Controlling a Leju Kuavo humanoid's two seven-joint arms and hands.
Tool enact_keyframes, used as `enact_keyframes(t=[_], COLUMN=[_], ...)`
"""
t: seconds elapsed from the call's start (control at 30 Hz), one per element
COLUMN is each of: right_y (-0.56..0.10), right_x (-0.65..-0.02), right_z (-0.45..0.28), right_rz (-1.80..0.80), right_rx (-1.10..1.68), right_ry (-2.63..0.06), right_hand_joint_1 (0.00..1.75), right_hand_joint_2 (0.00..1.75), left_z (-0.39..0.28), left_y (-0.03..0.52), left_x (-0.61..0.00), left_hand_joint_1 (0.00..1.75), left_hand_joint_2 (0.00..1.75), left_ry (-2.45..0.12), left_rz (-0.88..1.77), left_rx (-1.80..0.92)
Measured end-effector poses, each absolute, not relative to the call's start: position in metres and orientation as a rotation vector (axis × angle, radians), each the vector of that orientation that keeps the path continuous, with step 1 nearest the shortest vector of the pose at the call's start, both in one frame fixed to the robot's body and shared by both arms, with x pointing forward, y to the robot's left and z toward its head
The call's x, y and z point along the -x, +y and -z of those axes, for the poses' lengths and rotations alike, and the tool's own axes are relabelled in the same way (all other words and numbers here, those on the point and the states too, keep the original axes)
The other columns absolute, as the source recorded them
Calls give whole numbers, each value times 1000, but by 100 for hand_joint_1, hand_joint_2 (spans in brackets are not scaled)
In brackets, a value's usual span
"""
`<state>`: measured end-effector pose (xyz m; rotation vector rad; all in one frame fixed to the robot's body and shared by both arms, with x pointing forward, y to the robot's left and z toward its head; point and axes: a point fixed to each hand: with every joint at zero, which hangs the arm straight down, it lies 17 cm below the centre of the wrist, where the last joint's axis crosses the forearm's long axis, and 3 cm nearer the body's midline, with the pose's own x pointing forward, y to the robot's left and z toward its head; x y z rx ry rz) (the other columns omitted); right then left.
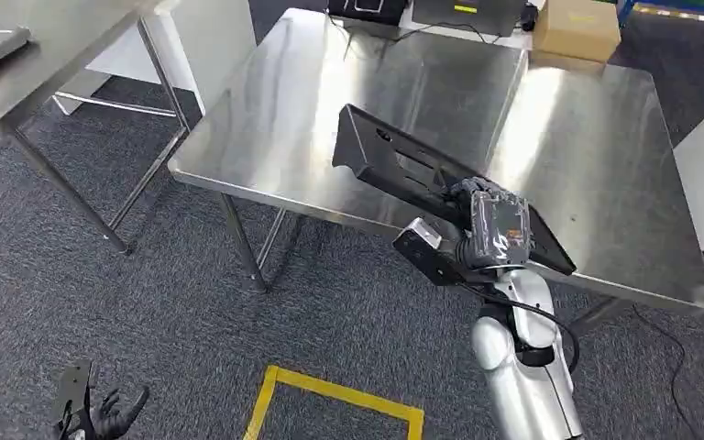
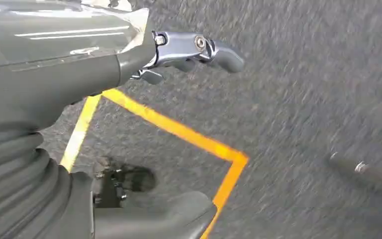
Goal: Take the parts from the cabinet and place them on the table.
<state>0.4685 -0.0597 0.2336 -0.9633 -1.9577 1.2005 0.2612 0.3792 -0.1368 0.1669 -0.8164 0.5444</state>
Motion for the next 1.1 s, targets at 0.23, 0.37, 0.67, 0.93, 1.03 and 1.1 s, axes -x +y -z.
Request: enact_keyframes(t=[0.23, 0.37, 0.67, 0.93, 1.03, 1.1], right_y=[-66, -66, -90, -114, -127, -136], right_x=[-496, -503, -557, -577, -582, -584], right_z=[-210, -205, -204, -187, -185, -177], right_rz=[-1277, -1296, -1352, -1332, -1308, -1300], right_rx=[997, 1011, 1210, 1238, 1256, 1263], right_ry=[-1859, -1840, -1715, -1607, -1574, -1546], right_hand_joint_1=[175, 175, 175, 175, 175, 175], right_hand_joint_2=[175, 175, 175, 175, 175, 175], left_z=[136, 135, 134, 137, 133, 132], left_y=[375, 375, 388, 393, 397, 399], left_x=[-253, -252, -237, -224, -226, -226], left_hand_joint_1=[0, 0, 0, 0, 0, 0], left_hand_joint_2=[175, 175, 175, 175, 175, 175], left_ry=[-802, -799, -786, -750, -753, -749], left_rz=[-571, -583, -601, -602, -607, -611], left_rx=[-160, -161, -190, -223, -238, -249])
